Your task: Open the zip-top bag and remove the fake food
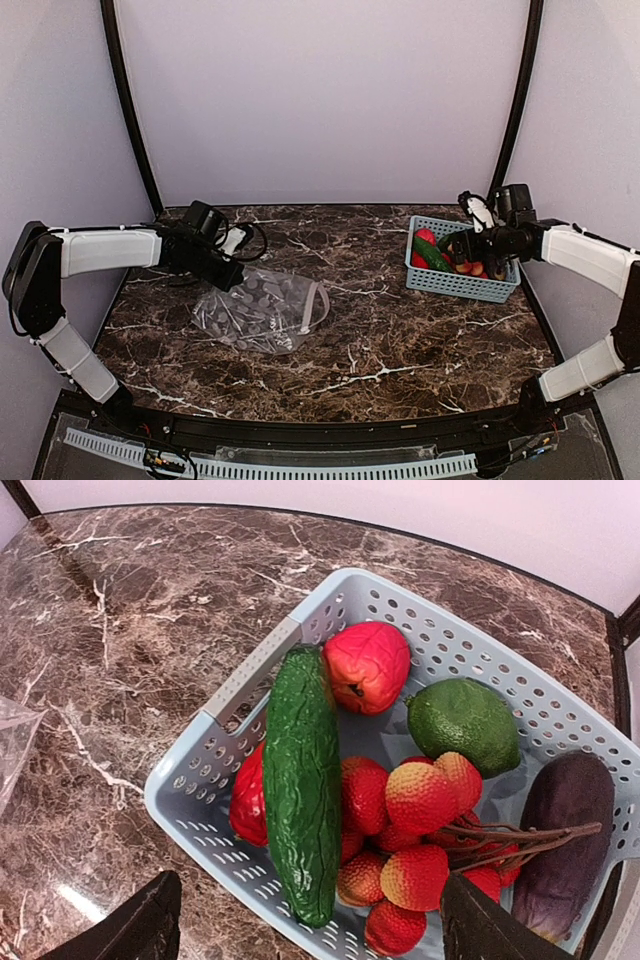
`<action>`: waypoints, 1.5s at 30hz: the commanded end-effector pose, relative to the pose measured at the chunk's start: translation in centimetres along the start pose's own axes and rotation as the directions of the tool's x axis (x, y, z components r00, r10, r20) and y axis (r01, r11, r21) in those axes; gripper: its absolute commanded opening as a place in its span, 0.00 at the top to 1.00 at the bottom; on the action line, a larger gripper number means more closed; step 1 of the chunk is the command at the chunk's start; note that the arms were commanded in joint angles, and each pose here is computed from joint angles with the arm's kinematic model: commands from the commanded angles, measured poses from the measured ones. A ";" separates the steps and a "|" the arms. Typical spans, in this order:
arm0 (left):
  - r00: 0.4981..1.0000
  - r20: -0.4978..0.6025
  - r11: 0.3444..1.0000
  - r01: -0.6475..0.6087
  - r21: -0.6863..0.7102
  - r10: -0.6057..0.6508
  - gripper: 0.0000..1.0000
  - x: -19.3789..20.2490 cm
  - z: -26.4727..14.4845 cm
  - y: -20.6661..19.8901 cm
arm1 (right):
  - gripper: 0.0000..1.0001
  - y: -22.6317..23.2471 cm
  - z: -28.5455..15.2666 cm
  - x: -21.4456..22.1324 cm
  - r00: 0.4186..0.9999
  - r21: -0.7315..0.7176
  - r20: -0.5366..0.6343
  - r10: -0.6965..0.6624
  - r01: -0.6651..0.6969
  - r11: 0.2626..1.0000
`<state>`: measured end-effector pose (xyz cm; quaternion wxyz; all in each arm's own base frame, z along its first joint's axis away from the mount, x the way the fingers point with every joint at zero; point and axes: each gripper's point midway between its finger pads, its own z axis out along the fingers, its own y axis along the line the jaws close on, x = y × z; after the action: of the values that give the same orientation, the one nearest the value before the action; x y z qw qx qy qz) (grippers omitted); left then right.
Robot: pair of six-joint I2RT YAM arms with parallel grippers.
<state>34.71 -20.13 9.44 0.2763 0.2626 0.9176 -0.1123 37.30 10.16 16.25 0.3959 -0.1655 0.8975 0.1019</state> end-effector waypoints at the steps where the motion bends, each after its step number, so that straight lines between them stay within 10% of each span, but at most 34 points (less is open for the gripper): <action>1: 0.998 0.063 0.999 0.024 -0.041 -0.021 0.99 -2.3 -1.4 1.0 | 0.08 2.2 -1.3 -2.7 0.996 -0.108 0.094 -0.006 0.016 0.994; 12: 0.991 0.125 0.996 0.048 -0.073 -0.038 0.94 -7.9 0.4 2.9 | 0.01 4.6 -2.2 -4.3 0.983 -0.252 0.179 0.031 0.016 0.968; 22: 0.967 0.237 0.991 0.112 -0.066 -0.094 0.04 -11.6 -2.5 3.5 | 0.01 7.0 -2.4 -6.0 0.975 -0.371 0.213 0.061 0.023 0.928; 33: 0.895 0.382 0.965 0.260 -0.029 -0.230 0.01 -12.0 -11.1 3.1 | 0.01 13.3 -3.7 -6.8 0.967 -0.460 0.256 0.000 0.122 0.879; 45: 0.811 0.450 0.893 0.446 -0.062 -0.374 0.01 -1.0 -14.6 3.8 | 0.01 15.2 -6.6 -0.8 0.956 -0.501 0.289 0.060 0.098 0.860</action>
<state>33.08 -14.30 24.42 0.4698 0.0492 0.8674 -0.1562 28.58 22.83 22.23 0.4513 -0.2769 0.7745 0.3460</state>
